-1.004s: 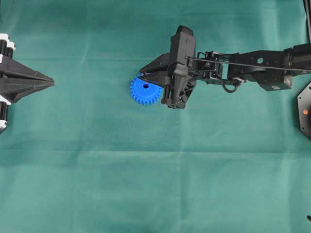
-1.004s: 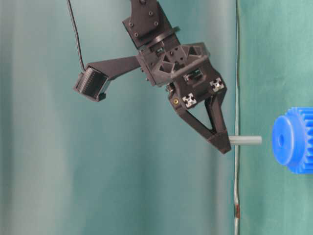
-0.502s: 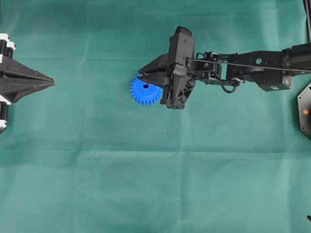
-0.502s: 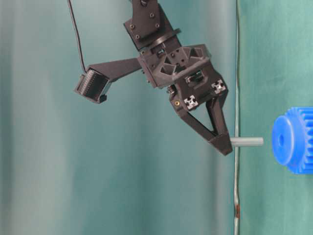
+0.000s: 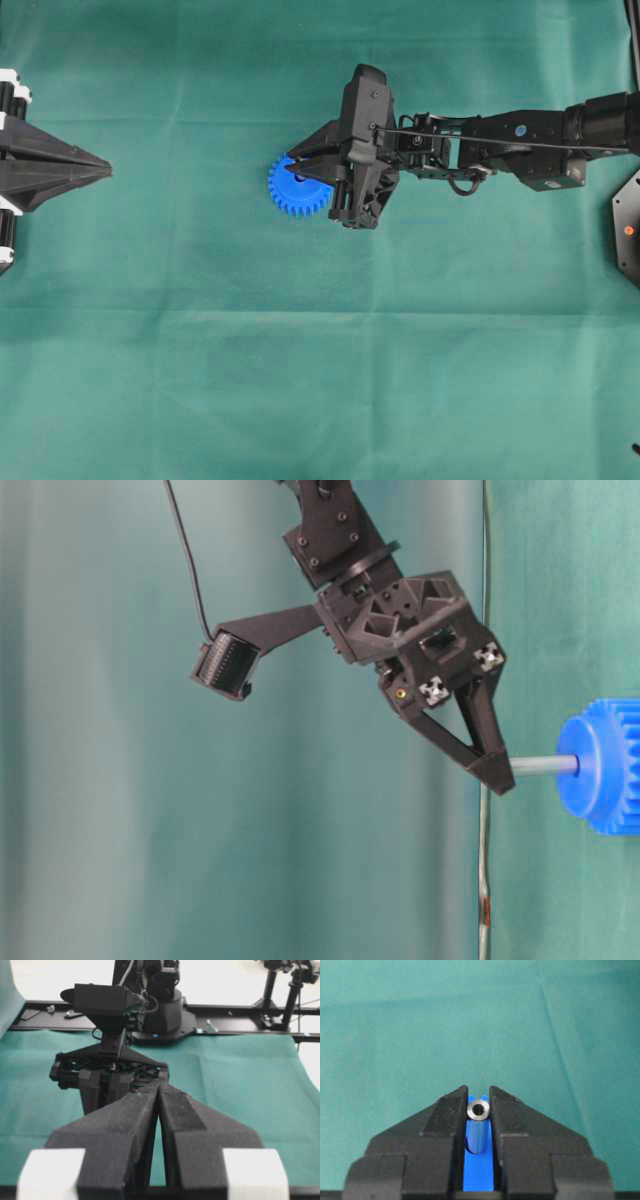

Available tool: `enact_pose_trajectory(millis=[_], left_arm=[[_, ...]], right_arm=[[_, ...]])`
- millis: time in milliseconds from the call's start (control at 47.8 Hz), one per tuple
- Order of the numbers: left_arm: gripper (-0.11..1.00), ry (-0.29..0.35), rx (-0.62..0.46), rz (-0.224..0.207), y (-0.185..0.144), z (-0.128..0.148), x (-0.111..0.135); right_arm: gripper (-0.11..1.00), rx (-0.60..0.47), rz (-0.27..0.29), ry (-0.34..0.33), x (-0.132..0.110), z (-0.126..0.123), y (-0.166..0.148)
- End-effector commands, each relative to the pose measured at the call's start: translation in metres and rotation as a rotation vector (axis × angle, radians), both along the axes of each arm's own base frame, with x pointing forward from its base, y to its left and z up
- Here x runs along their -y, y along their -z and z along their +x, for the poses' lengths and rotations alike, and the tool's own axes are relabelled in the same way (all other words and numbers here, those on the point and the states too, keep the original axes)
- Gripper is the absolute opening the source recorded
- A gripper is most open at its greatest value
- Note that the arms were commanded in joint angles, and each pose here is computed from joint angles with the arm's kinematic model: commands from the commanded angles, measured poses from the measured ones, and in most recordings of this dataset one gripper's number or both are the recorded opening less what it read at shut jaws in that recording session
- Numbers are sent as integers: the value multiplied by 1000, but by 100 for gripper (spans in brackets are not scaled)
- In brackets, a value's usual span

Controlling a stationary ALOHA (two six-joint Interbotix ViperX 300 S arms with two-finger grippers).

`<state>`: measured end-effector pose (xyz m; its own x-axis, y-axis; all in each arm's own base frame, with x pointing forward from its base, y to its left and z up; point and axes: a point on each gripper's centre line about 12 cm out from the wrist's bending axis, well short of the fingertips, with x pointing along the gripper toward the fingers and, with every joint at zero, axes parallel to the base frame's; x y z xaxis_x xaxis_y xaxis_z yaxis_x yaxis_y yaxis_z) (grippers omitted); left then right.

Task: Insert the shaft placed at a random location into the center hole of the medium gear at another random location.
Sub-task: 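Lower the shaft into the gear's center hole with the right gripper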

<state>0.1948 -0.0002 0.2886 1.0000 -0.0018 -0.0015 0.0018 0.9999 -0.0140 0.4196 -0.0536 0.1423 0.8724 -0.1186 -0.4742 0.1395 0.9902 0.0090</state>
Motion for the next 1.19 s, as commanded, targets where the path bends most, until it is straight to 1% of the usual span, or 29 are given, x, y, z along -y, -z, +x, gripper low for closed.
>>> enact_pose_trajectory(millis=[0, 669, 1172], left_arm=[[0, -1, 21, 0, -9, 2, 0], [0, -1, 20, 0, -9, 2, 0], [0, -1, 18, 0, -8, 2, 0]], right_arm=[[13, 55, -14, -3, 1, 7, -14], [13, -5, -2, 1, 1, 9, 16], [13, -23, -1, -2, 0, 7, 21]])
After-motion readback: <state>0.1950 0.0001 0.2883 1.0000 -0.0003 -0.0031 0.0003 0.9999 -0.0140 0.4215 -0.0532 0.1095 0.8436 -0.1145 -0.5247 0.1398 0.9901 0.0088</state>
